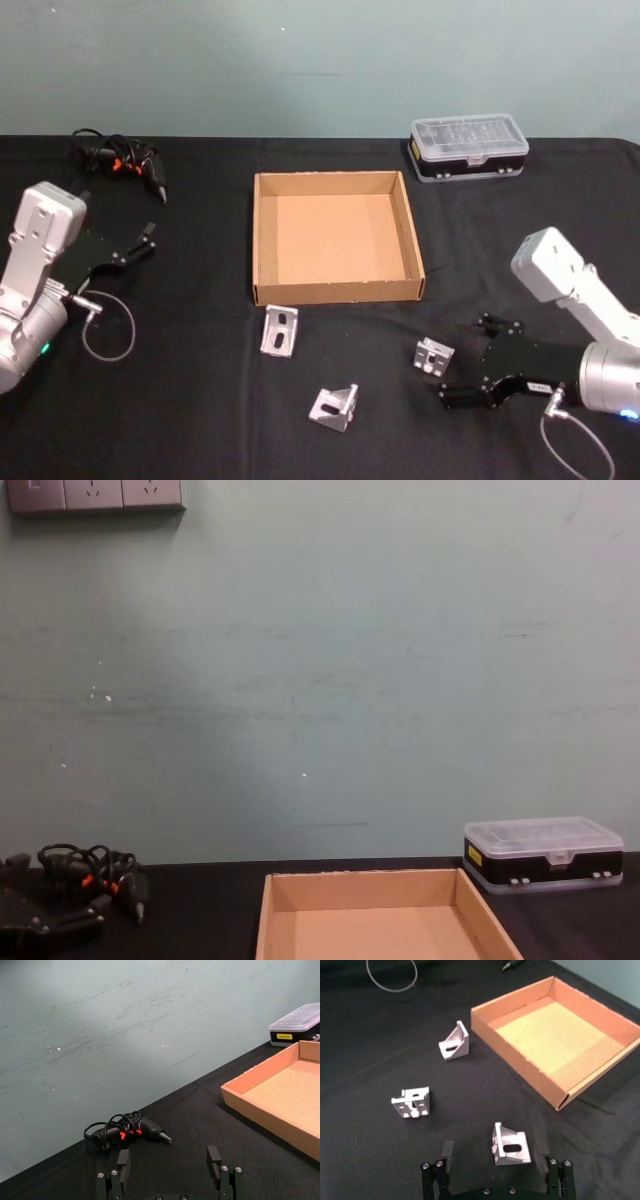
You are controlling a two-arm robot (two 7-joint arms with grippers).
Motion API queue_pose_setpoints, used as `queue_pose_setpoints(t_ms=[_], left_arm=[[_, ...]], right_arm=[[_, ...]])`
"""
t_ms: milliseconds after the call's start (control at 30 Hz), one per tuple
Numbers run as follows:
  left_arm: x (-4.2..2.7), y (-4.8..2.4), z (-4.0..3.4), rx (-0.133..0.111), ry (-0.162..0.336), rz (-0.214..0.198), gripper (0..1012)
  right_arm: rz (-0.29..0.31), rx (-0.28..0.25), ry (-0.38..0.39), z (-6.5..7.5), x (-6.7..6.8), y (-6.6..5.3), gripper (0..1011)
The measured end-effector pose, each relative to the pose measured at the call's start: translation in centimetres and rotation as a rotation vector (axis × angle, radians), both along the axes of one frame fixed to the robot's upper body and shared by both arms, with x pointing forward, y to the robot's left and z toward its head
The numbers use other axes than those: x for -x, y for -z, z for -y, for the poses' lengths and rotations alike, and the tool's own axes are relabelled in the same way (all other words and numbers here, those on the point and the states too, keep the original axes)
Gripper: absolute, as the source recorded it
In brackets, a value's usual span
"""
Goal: Use one hand to pick up the angle iron from the table and place it into the box.
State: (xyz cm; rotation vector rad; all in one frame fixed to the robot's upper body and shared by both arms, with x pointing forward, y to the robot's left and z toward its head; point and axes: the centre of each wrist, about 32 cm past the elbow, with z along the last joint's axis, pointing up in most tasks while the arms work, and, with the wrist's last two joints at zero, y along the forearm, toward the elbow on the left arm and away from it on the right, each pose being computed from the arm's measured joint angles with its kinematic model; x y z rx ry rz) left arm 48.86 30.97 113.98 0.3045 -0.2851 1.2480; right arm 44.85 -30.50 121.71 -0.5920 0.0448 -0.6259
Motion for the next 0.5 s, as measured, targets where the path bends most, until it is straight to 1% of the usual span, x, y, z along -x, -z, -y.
queue_pose_setpoints(t_ms=[267,500], left_arm=[[0.00,0.00,0.00,0.000,0.000,0.000,1000],[0.00,0.00,0.00,0.000,0.000,0.000,1000]], right_arm=[[-0.015,0.020,0.001,-0.4,-0.5,1.1,1003],[-0.020,0.018,0.002,-0.7,-0.9,1.5,1003]])
